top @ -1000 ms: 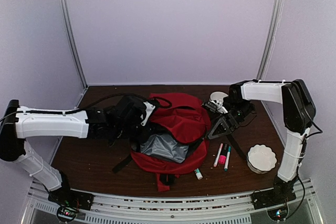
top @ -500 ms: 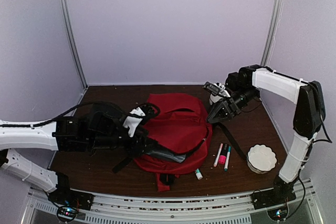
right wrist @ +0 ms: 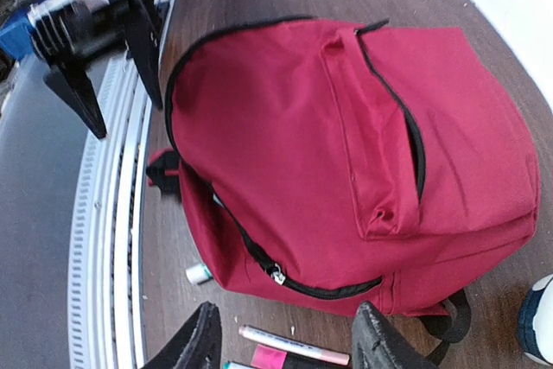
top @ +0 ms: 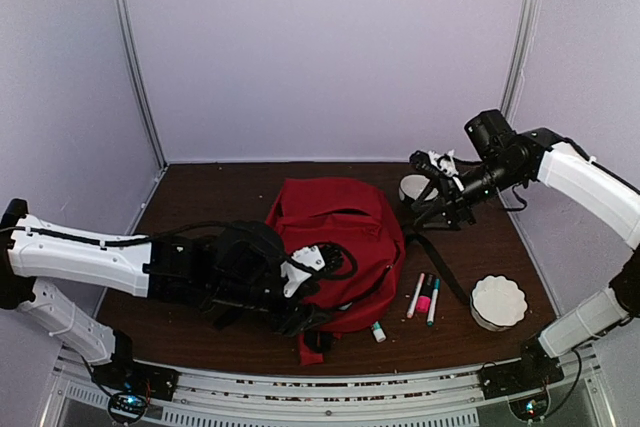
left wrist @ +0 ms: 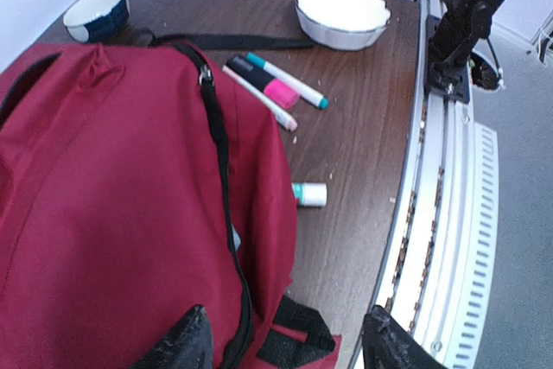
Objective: Pack the student bag
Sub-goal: Grab the largest pocket of the student bag.
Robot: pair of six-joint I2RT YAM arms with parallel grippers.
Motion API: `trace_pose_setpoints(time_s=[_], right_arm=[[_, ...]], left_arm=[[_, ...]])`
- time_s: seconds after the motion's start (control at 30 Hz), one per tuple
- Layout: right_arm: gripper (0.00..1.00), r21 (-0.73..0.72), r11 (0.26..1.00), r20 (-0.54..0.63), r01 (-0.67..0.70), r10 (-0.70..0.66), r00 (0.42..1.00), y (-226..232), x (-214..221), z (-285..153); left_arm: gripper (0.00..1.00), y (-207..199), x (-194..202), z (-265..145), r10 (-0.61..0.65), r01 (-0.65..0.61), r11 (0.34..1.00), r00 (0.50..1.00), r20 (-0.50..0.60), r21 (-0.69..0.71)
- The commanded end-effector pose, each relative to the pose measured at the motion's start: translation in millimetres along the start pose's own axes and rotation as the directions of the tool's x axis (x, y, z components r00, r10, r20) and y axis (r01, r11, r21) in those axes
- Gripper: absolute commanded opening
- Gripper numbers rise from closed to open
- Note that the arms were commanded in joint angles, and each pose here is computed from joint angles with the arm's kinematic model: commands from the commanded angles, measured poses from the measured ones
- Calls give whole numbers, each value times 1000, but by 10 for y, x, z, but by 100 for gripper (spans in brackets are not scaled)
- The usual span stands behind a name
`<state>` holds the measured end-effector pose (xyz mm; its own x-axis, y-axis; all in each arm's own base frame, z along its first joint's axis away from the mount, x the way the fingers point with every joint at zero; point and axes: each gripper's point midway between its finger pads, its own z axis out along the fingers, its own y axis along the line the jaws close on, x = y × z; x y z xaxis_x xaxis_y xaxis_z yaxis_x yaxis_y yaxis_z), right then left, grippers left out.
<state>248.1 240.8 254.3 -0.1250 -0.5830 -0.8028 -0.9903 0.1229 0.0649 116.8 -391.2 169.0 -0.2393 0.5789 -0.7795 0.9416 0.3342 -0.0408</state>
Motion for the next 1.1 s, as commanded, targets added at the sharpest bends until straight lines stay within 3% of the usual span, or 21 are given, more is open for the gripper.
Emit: trace_pose_setpoints(time_s=[0.0,0.1,0.2,0.5,0.63,0.73,1.07], right_arm=[[51,-49,996,-164,72,-80,983,40,525,237],[49,-48,998,-171,39,-46,984,-17,624,343],[47,-36,999,-161,-5,-1,987,-77,643,399],[46,24,999,-129,-31,34,991,-133,676,316],[45,18,997,-122,-78,79,989,-194,742,295],[45,11,994,-113,-106,107,988,-230,763,264],[45,-4,990,-98,-144,143,985,-277,793,250]], left_arm=[[61,-25,-635,43,30,-30,1000,980,198,0],[60,-57,-849,198,51,-58,998,961,270,17],[45,32,-957,490,31,-39,999,968,248,26],[22,465,-869,1017,-84,85,996,986,141,-2],[26,543,-760,1164,-78,78,997,992,98,10],[37,509,-694,1258,-62,60,998,995,76,31],[41,452,-583,1420,-28,25,998,999,38,64]])
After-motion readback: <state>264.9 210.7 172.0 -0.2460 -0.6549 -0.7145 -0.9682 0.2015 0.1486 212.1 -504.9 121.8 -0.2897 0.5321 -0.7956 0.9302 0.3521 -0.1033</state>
